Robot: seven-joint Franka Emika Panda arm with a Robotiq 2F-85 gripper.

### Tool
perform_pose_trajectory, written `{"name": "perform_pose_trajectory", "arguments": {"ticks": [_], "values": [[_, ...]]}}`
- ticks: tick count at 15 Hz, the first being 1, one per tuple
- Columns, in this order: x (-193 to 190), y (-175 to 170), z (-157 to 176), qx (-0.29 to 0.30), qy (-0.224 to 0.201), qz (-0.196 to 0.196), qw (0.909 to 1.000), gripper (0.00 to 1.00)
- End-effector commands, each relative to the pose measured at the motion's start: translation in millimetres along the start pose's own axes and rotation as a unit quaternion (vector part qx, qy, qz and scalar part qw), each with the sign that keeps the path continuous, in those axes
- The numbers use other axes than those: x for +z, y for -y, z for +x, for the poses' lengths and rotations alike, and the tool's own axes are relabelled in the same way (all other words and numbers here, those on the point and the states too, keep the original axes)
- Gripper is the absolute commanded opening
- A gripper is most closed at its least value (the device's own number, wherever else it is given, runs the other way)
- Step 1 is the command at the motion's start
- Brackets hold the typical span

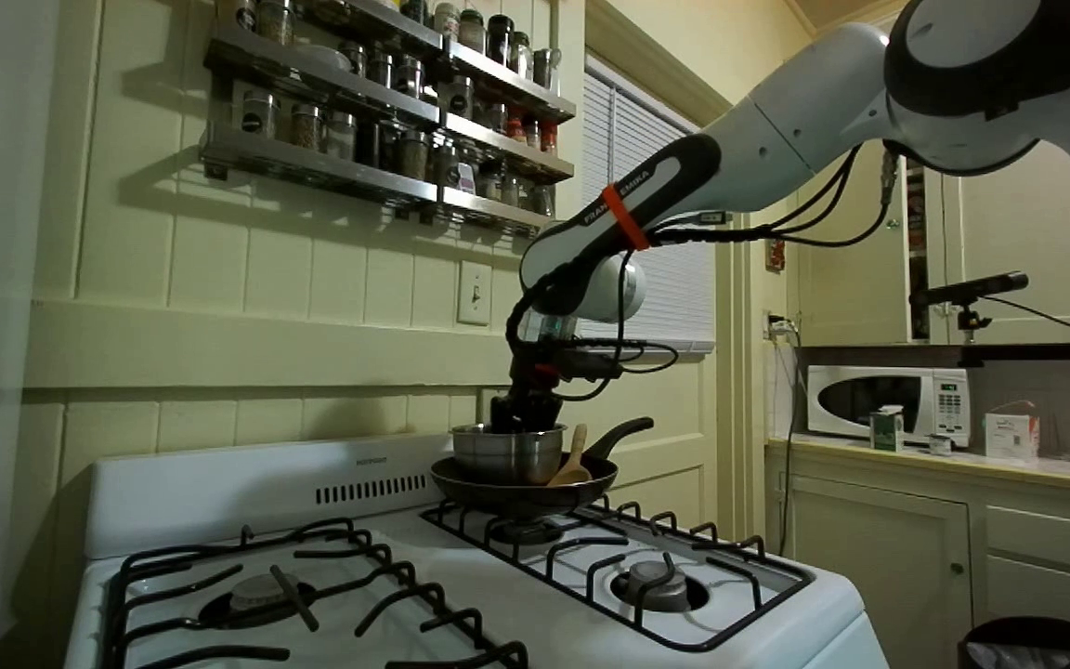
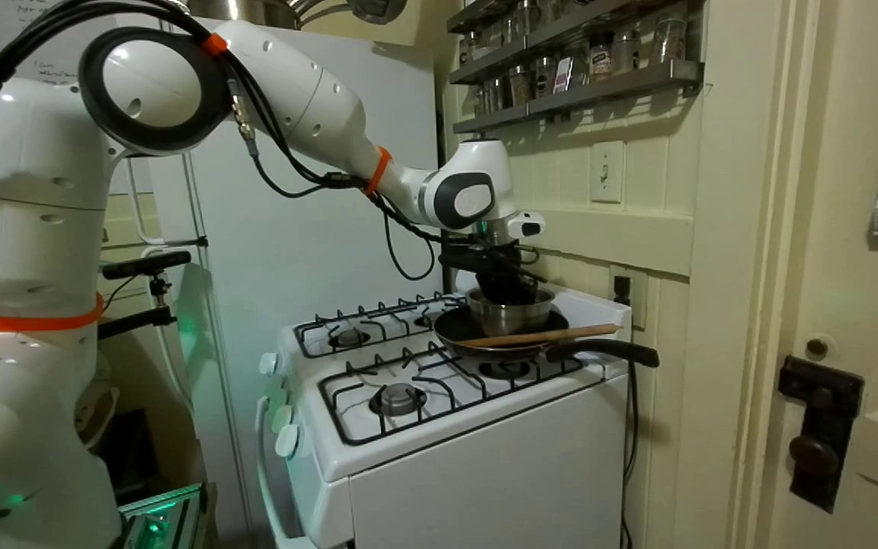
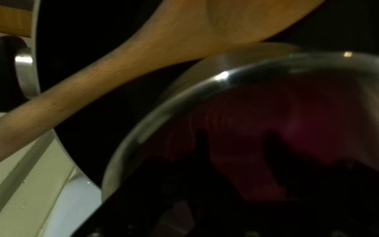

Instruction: Take the pink bowl out of the silver bowl

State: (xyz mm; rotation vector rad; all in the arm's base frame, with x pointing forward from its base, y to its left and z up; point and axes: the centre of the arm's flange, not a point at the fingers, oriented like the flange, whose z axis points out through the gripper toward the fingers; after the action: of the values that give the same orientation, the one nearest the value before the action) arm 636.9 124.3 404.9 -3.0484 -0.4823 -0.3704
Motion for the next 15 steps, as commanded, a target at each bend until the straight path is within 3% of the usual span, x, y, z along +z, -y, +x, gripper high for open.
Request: {"name": "perform_pose_trajectory", "arguments": {"ticks": [1, 3, 7, 10, 15], "values": [[-7, 4, 6, -0.003, 0.003, -0.017, 0.9998, 0.56], [-17, 7, 11, -0.001, -0.006, -0.014, 0.9999, 0.62], [-32, 16, 23, 0.012, -0.023, -0.019, 0.9995, 0.62], [-37, 15, 24, -0.007, -0.028, -0.051, 0.9983, 0.76], [-28, 6, 16, -0.03, -0.021, -0.093, 0.995, 0.71]]}}
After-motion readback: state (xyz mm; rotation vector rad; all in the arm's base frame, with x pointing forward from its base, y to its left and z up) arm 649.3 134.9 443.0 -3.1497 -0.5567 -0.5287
